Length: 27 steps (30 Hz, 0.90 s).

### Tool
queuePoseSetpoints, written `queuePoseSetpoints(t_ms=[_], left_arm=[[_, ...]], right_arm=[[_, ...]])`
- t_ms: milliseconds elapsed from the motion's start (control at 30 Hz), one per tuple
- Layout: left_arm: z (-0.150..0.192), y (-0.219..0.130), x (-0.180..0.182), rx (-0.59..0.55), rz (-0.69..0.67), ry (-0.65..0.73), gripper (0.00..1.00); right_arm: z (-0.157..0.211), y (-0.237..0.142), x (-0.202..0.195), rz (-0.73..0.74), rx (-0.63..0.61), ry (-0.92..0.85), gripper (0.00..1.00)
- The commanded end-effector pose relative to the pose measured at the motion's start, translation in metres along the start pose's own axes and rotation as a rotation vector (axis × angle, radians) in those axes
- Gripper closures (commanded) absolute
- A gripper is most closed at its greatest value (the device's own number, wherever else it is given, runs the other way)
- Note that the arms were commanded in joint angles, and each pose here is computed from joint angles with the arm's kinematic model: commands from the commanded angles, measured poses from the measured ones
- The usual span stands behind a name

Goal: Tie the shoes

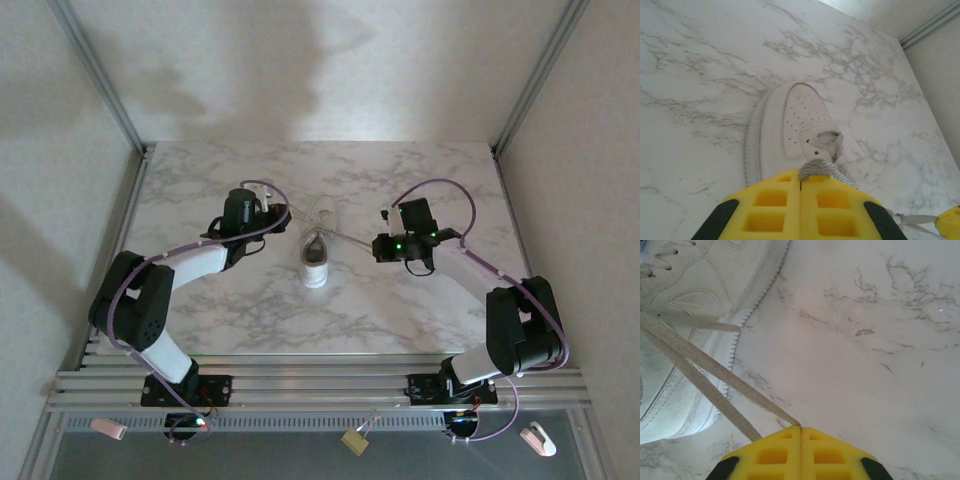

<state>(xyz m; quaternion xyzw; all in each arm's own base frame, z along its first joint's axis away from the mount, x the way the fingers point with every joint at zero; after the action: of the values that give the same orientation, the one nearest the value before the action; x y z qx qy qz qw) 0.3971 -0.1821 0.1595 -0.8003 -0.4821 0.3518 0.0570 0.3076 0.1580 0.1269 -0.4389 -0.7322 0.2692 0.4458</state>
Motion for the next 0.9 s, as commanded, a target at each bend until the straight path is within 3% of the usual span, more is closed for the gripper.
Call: queuePoseSetpoints(t_ms=[0,267,600,733,833,867], left_arm=[[-0.011,-0.013,0.01,-0.052,-0.059,-0.021,1.0],[-0.015,-0.023,0.025,-0.082,-0.121,-0.047,1.0],[-0.013,-0.028,0.034,-0.085,-0.144,-0.075,1.0],[-0.012,-0.024,0.028,-0.071,-0.09,-0.072,1.0],[-0.013,-0.02,0.011,-0.047,0.025,-0.049,1.0],[-0.016,-0.022,0.006,-0.052,0.051,-0.039,0.93]], right_arm=[[0.012,-0.002,-0.013,0.086,0.037,0.042,1.0],[0.016,0.001,-0.022,0.152,0.082,0.062,1.0],[0.018,0.011,-0.018,0.126,0.13,0.059,1.0],[0.016,0.014,-0.012,0.104,0.142,0.045,1.0],[0.007,0.01,0.003,0.039,0.115,0.012,1.0],[0.001,0.005,0.01,0.015,0.086,0.0,0.98]])
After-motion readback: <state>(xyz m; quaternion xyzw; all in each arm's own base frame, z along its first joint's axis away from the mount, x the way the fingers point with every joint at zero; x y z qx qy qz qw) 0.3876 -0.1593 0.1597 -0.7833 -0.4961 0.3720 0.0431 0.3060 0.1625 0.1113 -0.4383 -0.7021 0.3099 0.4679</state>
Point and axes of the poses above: each hand's point on the last joint's axis, 136 mm out from that joint toward the fingers, its own y axis out along the fingers, its own x axis along the line the jaws close on, z = x × y, the point moved 4 cm from there along -y, back along the fingers, and after that the axes turned 5 degrees about y, right-handed, at the moved point
